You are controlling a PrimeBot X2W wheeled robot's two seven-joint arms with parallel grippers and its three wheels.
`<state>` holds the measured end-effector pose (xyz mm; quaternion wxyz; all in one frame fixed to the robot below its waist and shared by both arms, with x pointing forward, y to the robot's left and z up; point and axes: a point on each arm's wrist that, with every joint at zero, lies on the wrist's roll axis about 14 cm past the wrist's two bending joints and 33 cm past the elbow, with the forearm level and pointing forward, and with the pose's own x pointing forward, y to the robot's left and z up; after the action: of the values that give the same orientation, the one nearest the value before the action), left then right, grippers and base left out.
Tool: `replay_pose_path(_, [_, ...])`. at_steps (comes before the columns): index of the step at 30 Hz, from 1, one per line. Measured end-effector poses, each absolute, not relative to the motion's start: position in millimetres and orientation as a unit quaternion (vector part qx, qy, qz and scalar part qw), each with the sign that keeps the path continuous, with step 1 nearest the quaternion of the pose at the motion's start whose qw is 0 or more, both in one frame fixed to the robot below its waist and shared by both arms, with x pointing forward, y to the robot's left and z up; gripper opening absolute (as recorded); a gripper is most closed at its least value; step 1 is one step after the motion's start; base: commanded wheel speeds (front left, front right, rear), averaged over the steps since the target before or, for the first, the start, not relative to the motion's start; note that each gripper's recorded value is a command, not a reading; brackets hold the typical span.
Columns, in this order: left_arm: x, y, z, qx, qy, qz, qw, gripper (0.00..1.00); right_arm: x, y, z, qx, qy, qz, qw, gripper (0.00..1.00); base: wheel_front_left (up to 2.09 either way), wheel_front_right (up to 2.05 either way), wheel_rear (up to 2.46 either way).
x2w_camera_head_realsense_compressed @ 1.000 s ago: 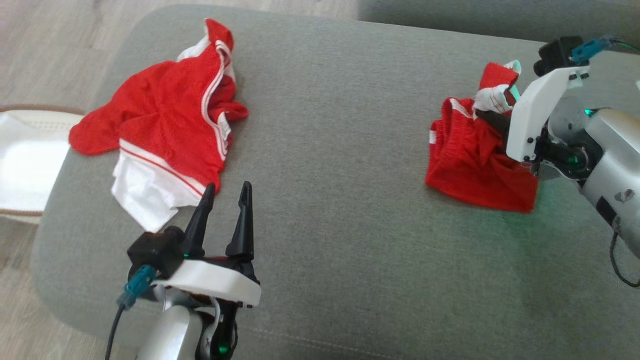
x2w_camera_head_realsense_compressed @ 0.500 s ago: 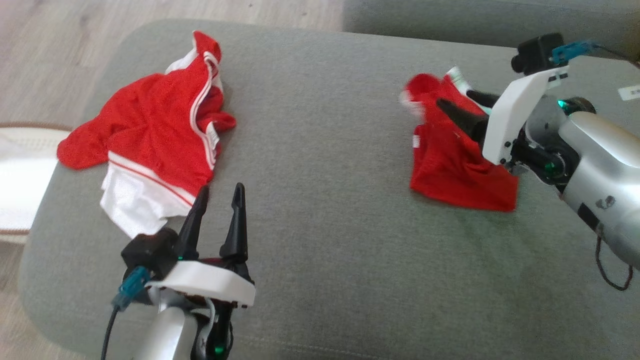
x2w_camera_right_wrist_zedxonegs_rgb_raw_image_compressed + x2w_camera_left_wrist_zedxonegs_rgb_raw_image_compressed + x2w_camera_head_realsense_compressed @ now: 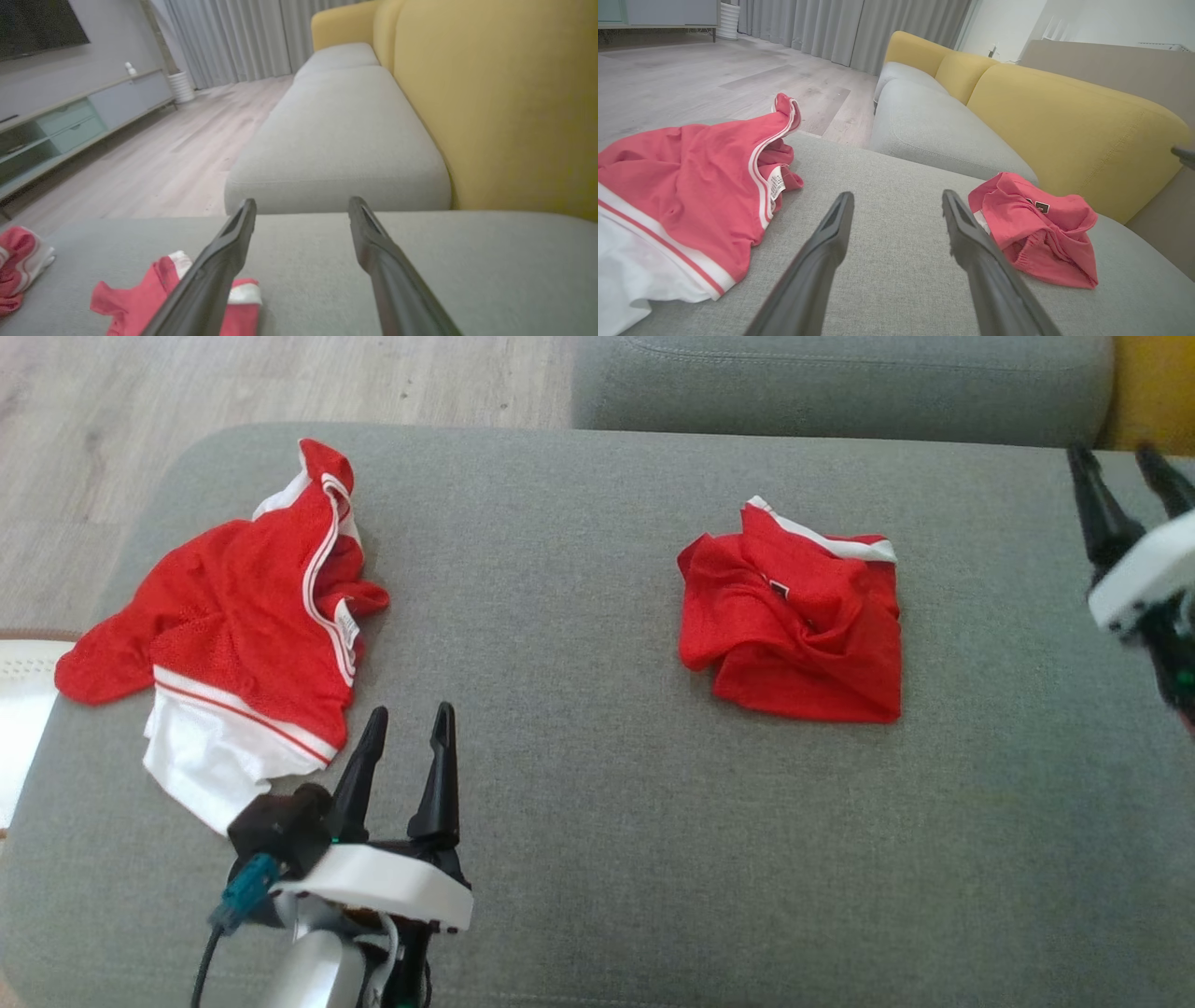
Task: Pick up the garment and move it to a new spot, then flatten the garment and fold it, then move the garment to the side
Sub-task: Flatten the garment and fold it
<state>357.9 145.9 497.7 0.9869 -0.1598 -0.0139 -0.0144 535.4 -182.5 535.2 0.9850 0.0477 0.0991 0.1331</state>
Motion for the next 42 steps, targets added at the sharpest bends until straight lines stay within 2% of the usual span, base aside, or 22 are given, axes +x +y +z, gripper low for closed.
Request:
replay_pose_path(4, [358.1, 146.1, 496.3, -0.16, -0.012, -0.015, 0.987, 1.0, 529.3, -189.7, 513.2, 0.051, 0.121, 0.113, 0.985, 1.0, 0.0, 0.0, 0.0])
replay_pose_path(9, [356.9, 146.9, 492.2, -0.16, -0.006, -0.015, 0.987, 1.0, 524.3, -171.5, 483.6, 0.051, 0.164, 0.121, 0.978, 1.0, 0.0, 0.0, 0.0])
replay_pose_path(10, [356.5, 147.6, 491.2, -0.16, -0.005, -0.013, 0.987, 1.0, 524.3, -167.8, 479.4, 0.05, 0.172, 0.124, 0.976, 0.85, 0.0, 0.0, 0.0])
replay_pose_path(11, [356.0, 149.0, 490.2, -0.16, -0.003, -0.011, 0.987, 1.0, 524.6, -163.7, 475.9, 0.05, 0.179, 0.128, 0.974, 0.28, 0.0, 0.0, 0.0])
replay_pose_path(12, [355.6, 150.5, 489.1, -0.159, -0.002, -0.008, 0.987, 1.0, 524.4, -159.9, 471.1, 0.049, 0.19, 0.131, 0.972, 0.0, 0.0, 0.0, 0.0])
replay_pose_path(17, [352.3, 159.8, 484.7, -0.158, 0.004, 0.008, 0.987, 1.0, 520.6, -137.4, 440.4, 0.063, 0.267, 0.14, 0.951, 0.0, 0.0, 0.0, 0.0])
replay_pose_path(24, [344.2, 179.6, 484.1, -0.154, 0.002, 0.043, 0.987, 1.0, 515.7, -78.8, 419.8, 0.086, 0.32, 0.19, 0.924, 0.0, 0.0, 0.0, 0.0])
replay_pose_path(30, [340.5, 187.3, 485.0, -0.152, -0.001, 0.056, 0.987, 1.0, 500.7, -12.7, 425.9, 0.1, 0.303, 0.27, 0.908, 0.0, 0.0, 0.0, 0.0])
replay_pose_path(35, [342.7, 183.5, 486.4, -0.157, -0.002, 0.05, 0.986, 1.0, 471.8, 43.0, 438.8, 0.098, 0.276, 0.352, 0.889, 0.0, 0.0, 0.0, 0.0])
replay_pose_path(38, [344.0, 180.6, 488.0, -0.158, -0.005, 0.045, 0.986, 1.0, 455.5, 55.8, 441.2, 0.104, 0.265, 0.377, 0.881, 0.0, 0.0, 0.0, 0.0])
replay_pose_path(42, [346.3, 177.0, 491.4, -0.159, -0.009, 0.039, 0.986, 1.0, 450.1, 56.3, 457.7, 0.11, 0.22, 0.391, 0.887, 0.0, 0.0, 0.0, 0.0])
